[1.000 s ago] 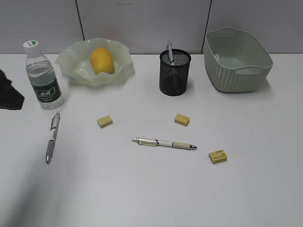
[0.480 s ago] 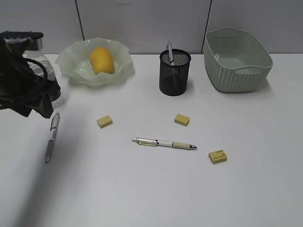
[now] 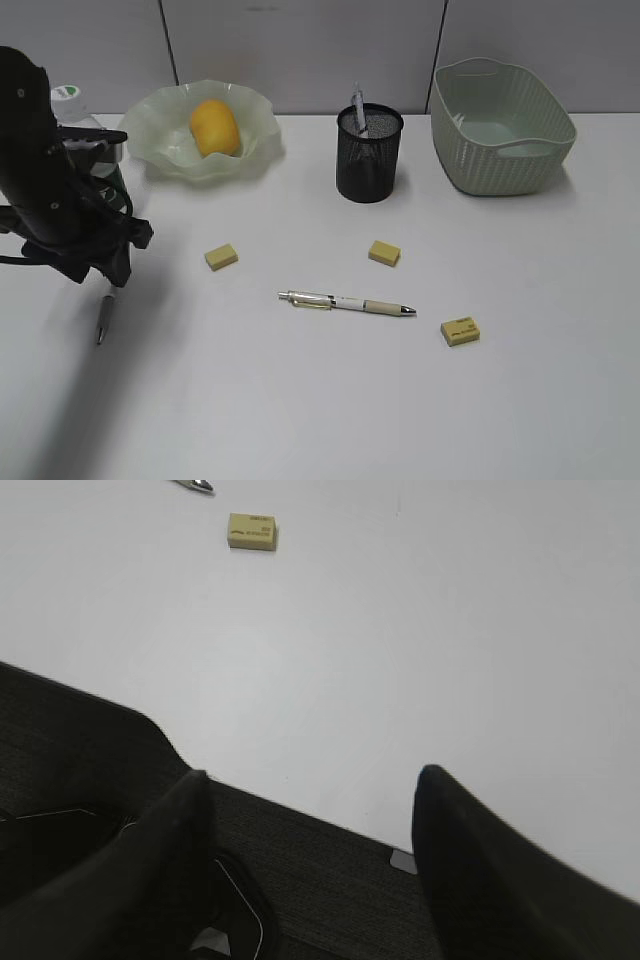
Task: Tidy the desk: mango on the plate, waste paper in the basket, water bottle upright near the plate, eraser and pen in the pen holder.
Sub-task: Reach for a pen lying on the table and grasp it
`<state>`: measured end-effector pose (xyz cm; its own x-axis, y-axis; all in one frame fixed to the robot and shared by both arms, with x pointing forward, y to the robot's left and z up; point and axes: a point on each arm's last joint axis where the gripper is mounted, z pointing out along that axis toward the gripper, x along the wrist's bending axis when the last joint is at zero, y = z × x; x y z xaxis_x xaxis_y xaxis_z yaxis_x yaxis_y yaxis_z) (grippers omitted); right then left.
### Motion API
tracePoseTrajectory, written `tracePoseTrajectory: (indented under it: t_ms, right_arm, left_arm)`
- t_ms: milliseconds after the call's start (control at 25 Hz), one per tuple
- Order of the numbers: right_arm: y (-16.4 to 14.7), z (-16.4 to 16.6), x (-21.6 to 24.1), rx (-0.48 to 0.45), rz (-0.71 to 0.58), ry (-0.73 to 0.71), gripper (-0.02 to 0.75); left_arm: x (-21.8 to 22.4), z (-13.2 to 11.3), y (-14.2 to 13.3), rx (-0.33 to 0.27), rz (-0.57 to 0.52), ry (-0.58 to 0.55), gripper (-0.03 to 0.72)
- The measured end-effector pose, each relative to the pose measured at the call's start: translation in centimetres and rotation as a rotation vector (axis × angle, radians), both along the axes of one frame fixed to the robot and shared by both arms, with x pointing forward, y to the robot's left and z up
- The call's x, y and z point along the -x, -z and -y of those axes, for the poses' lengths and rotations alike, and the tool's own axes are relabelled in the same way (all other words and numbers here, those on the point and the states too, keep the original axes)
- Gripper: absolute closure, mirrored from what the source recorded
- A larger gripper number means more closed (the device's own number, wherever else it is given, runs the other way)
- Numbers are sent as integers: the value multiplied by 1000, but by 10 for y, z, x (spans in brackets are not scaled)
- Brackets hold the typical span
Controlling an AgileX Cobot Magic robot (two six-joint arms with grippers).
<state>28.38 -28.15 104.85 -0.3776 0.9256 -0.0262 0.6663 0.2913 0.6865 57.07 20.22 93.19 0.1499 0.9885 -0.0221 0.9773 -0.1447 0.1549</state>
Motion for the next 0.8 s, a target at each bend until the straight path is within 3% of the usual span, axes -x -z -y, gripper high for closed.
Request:
tracePoseTrajectory:
  t_ms: [440, 800]
  right_arm:
    - [0, 0, 0, 0, 0, 0, 243]
    - [0, 0, 0, 0, 0, 0, 243]
  left_arm:
    - [-8, 1, 30, -23, -19, 15, 302]
    - [-14, -1, 35, -16, 25, 11, 302]
